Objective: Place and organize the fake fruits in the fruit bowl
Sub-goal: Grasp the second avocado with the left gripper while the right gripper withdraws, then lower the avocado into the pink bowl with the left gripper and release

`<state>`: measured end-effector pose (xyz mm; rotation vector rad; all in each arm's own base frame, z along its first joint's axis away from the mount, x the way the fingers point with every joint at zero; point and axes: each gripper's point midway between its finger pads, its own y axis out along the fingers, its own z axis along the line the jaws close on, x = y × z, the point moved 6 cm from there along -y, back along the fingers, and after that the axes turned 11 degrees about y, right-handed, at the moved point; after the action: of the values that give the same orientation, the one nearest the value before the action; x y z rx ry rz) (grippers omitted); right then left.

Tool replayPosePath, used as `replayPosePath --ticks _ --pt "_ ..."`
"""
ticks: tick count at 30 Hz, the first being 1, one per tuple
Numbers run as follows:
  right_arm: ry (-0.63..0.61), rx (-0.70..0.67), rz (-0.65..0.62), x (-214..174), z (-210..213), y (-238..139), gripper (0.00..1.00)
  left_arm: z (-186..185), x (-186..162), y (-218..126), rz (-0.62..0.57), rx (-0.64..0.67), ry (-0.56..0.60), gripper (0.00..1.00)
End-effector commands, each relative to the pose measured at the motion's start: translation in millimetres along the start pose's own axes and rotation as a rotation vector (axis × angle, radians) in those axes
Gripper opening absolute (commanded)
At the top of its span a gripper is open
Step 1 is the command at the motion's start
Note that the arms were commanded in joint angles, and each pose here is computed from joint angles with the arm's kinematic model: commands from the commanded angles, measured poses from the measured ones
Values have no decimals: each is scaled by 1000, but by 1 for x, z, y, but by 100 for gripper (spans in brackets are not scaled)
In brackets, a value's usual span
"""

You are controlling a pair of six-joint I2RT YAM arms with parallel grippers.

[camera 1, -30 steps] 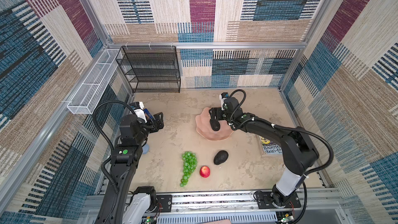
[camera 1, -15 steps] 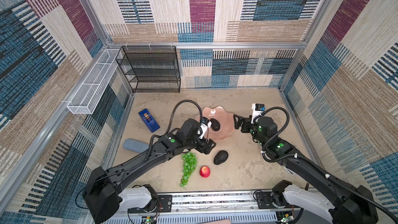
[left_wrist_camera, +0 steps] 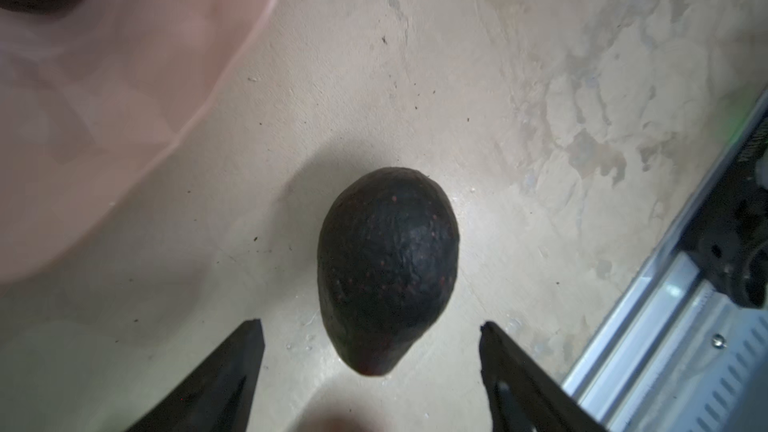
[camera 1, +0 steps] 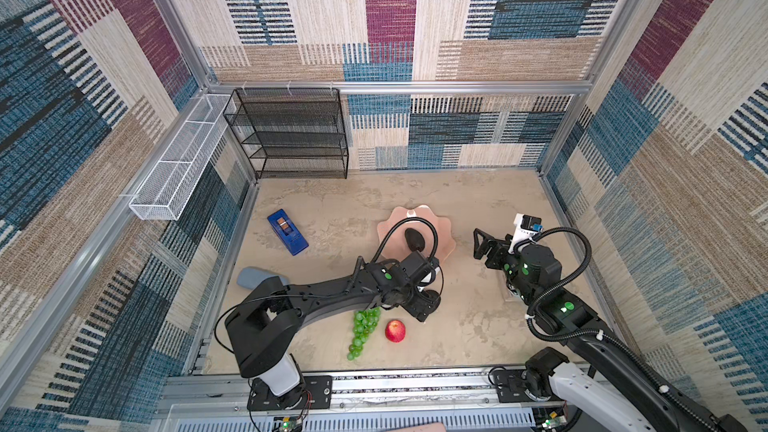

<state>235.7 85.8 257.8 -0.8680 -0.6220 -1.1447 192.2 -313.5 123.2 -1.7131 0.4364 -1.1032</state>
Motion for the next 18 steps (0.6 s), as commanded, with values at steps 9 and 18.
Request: replayPosePath --ticks 9,18 --pt "11 -18 -31 2 -5 -4 100 -9 10 6 -21 -47 -27 54" --pt "5 -21 -53 6 -4 -4 100 17 49 -97 -303 98 19 52"
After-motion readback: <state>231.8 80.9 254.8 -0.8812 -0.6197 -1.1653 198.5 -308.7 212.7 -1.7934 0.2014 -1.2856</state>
